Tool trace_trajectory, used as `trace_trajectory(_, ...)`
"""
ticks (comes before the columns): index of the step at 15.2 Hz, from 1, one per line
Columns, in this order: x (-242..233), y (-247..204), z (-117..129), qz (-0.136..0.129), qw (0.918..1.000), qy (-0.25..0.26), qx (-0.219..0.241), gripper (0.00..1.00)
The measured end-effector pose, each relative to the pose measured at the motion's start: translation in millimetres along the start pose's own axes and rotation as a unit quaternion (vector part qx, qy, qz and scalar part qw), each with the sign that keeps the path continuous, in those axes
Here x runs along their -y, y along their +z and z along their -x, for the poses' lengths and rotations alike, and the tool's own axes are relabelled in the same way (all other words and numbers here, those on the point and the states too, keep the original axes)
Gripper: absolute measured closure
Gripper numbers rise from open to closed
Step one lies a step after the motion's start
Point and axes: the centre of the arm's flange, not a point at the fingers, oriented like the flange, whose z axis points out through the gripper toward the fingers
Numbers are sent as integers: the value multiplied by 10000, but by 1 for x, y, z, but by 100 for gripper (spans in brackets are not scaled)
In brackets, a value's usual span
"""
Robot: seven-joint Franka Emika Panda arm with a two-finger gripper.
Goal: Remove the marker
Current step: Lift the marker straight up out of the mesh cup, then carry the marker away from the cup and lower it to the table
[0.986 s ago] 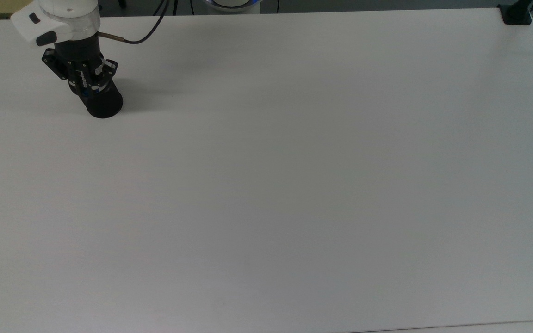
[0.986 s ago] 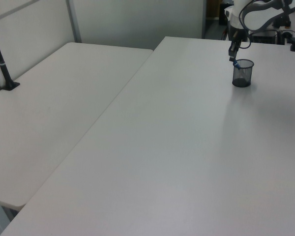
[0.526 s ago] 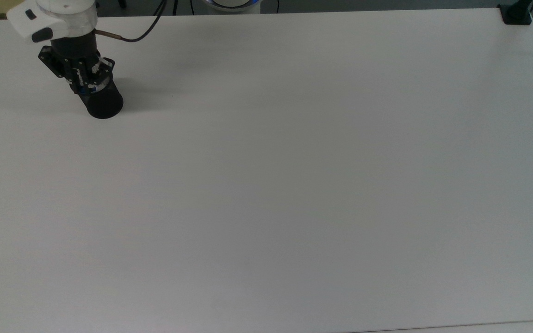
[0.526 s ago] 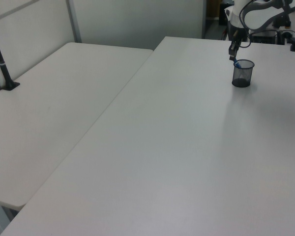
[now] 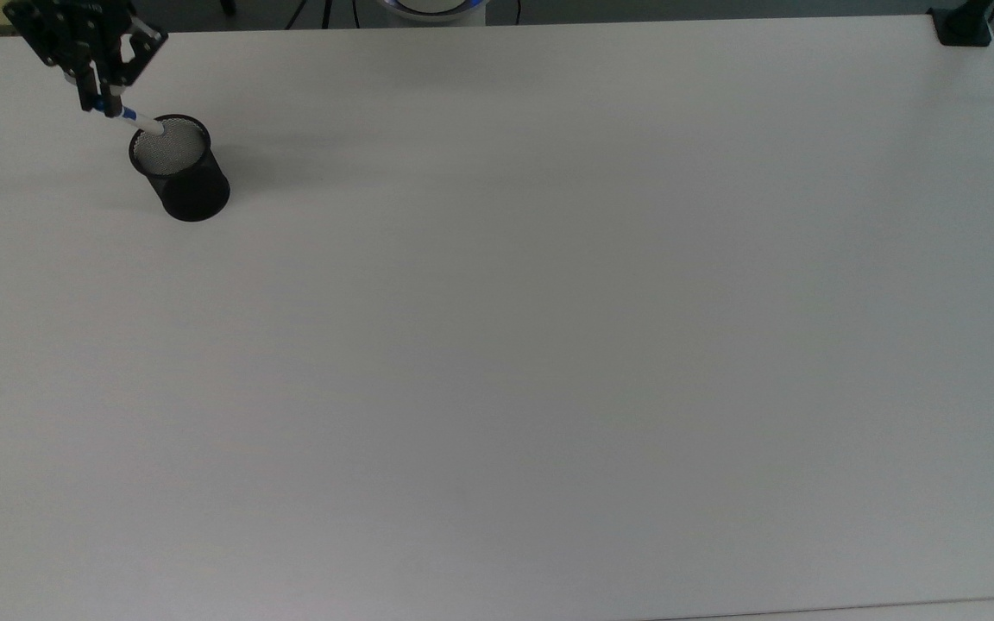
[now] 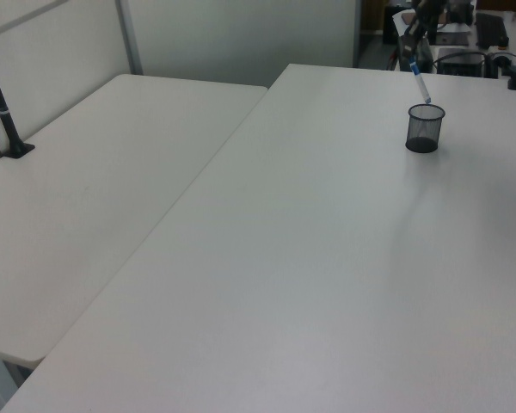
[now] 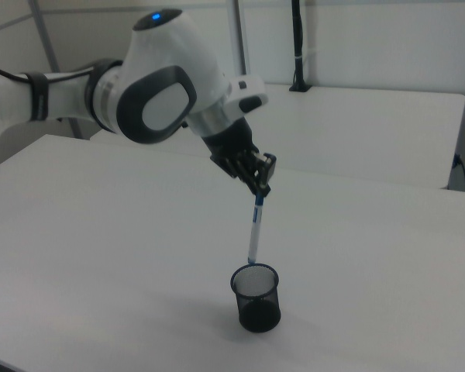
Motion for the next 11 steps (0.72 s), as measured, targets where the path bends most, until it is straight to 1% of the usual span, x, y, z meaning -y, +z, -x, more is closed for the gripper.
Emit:
trace_trajectory(3,-2,-44,-9,-257,9990,227,-289,82)
trace_trajectory(5,5,-71,-13,-529,9975,316,-345,82)
trace_trajectory(6,18,-85,-15,-691,9967,300,-288,82)
trace_trajectory(8,56,-82,-16,-874,9961,120,29,82)
trace_trajectory(9,77,-73,-16,-934,9954,4,228,82)
trace_trajectory(11,119,-39,-15,-1032,9922,-256,652,82)
